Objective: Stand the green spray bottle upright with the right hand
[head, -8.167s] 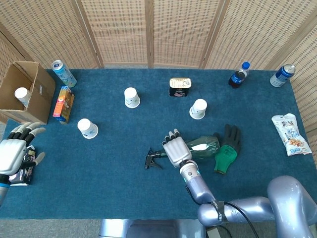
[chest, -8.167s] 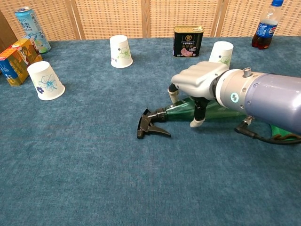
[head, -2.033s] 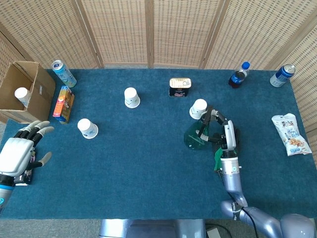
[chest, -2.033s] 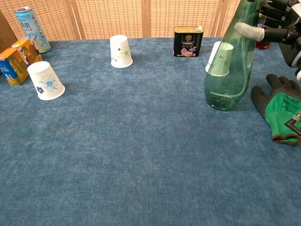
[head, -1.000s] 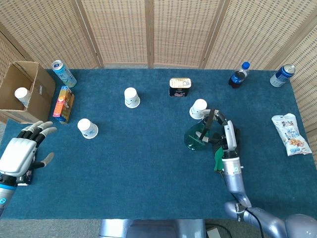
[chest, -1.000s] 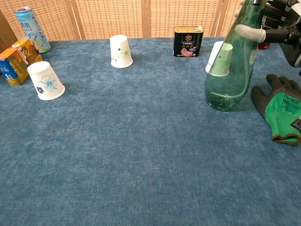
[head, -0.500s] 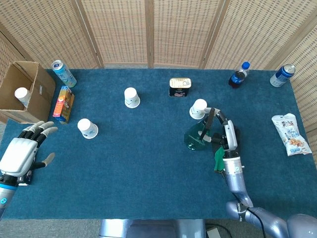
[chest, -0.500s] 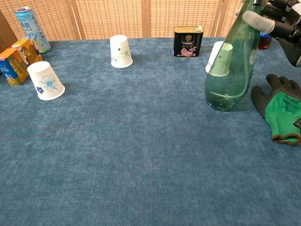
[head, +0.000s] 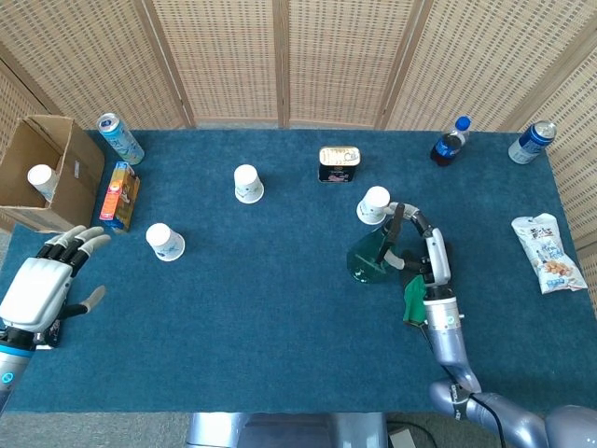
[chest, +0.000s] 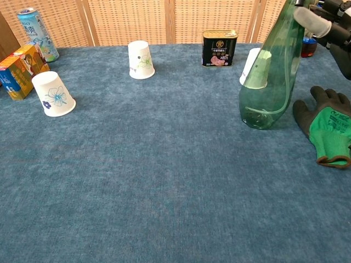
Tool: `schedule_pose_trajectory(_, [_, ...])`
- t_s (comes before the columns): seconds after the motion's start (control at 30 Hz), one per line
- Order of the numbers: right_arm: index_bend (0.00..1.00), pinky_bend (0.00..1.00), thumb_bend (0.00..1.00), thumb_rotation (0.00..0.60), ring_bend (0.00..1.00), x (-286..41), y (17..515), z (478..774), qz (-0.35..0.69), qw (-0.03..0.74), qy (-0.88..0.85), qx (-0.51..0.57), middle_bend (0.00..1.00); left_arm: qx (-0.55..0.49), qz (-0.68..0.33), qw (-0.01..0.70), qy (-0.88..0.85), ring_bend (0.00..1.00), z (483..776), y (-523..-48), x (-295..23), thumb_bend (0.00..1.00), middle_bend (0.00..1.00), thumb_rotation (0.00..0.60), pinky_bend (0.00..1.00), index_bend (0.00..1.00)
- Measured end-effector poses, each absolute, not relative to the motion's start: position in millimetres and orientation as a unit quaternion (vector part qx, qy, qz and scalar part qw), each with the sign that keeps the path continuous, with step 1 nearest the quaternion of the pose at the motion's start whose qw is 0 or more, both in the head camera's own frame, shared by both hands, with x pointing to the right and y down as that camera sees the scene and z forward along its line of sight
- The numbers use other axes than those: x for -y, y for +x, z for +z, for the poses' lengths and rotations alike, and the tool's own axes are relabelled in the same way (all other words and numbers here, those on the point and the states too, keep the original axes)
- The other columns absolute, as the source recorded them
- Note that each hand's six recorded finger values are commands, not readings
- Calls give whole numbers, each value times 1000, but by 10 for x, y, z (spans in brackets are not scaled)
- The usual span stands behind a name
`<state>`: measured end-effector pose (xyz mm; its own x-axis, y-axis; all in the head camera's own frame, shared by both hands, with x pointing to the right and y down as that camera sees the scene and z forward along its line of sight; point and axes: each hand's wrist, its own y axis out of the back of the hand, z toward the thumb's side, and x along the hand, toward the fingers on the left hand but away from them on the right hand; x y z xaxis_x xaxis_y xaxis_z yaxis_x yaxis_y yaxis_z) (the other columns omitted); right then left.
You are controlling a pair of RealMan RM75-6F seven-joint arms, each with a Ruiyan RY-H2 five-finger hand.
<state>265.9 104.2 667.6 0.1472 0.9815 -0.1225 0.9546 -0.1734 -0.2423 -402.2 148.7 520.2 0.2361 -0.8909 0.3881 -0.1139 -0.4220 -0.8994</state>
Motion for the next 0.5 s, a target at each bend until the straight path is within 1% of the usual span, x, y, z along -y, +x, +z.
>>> schedule_pose_trajectory(0.37, [242, 207, 141, 352, 240, -1040, 2670, 6664, 128, 54, -757, 638, 330, -379, -486, 395, -682, 138, 5089, -4023, -1473, 361, 164, 600, 188, 132])
schedule_pose_trajectory(0.5, [240, 207, 143, 352, 239, -1055, 2684, 6665, 129, 54, -757, 638, 329, -382, -484, 395, -681, 138, 5067, -4025, -1472, 363, 164, 600, 188, 129])
